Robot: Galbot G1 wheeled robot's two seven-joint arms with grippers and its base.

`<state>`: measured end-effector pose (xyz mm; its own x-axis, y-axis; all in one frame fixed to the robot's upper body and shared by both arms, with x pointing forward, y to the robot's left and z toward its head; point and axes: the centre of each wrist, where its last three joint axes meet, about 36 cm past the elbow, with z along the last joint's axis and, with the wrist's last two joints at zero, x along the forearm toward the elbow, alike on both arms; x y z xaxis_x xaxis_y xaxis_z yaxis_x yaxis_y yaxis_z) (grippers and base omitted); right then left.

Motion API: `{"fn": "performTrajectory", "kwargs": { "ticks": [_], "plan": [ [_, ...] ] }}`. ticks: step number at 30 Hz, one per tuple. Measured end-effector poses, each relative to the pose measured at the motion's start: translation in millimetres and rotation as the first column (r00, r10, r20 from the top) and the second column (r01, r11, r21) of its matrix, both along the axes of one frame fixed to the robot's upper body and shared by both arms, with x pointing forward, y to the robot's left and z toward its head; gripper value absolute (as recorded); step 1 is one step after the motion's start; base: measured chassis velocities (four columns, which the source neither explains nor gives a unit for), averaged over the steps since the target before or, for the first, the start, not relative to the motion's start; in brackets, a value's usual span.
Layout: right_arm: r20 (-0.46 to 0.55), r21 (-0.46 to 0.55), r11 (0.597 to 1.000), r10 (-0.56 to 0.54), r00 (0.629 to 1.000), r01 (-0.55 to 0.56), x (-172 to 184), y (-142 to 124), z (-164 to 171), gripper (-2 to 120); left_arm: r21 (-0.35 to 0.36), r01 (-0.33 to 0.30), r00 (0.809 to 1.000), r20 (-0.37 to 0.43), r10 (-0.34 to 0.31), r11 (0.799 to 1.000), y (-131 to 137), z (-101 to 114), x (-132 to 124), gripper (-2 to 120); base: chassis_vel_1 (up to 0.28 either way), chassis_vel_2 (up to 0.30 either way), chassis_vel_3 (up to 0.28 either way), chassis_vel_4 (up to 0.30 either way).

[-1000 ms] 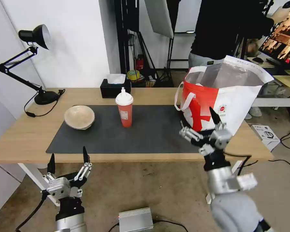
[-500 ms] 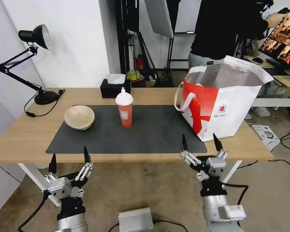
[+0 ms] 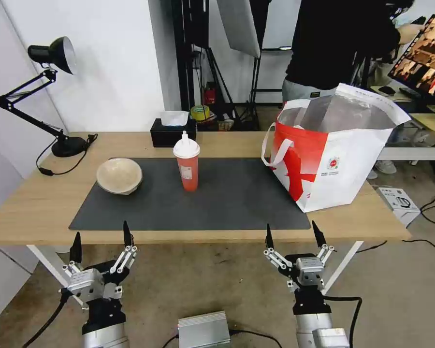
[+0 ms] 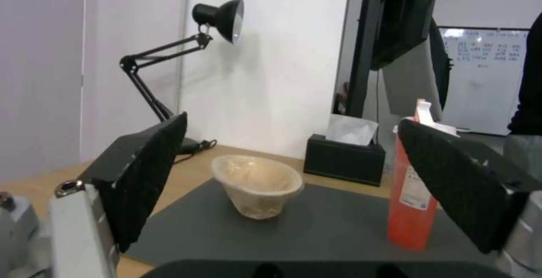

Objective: Pick up the trash from the table and place it into the takeout bag.

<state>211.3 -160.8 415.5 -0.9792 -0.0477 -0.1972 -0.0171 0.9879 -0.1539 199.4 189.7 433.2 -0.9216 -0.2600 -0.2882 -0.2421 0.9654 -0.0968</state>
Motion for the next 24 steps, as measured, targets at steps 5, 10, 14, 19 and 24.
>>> {"fn": "performTrajectory", "kwargs": {
  "ticks": [5,10,14,19,24],
  "plan": [
    [-0.028,0.002,1.000,0.002,1.000,-0.002,-8.4,3.1,5.6,100,0.000,-0.002,1.000,0.002,0.002,1.000,0.3,1.0,-0.3,100,0.000,0.000,0.000,0.000],
    [-0.068,0.029,1.000,-0.002,0.998,0.004,-14.0,8.3,10.0,100,0.001,-0.003,1.000,0.002,0.003,1.000,0.9,1.0,-0.2,100,0.000,0.000,0.000,0.000],
    [-0.072,0.025,1.000,-0.015,0.997,0.017,-14.9,9.6,9.2,100,0.001,-0.004,1.000,0.002,0.004,1.000,0.9,1.5,-0.6,100,0.000,0.000,0.000,0.000],
    [-0.084,0.026,0.999,-0.034,0.996,0.036,-18.6,11.0,9.4,100,-0.001,-0.006,1.000,0.003,0.006,1.000,1.5,3.3,-1.4,100,0.000,0.000,0.000,0.000],
    [-0.102,0.028,0.998,-0.053,0.993,0.056,-21.7,14.6,10.2,100,0.007,-0.011,1.000,0.003,0.011,1.000,3.3,3.3,-1.5,100,0.000,0.000,0.000,0.000]
  ]
}}
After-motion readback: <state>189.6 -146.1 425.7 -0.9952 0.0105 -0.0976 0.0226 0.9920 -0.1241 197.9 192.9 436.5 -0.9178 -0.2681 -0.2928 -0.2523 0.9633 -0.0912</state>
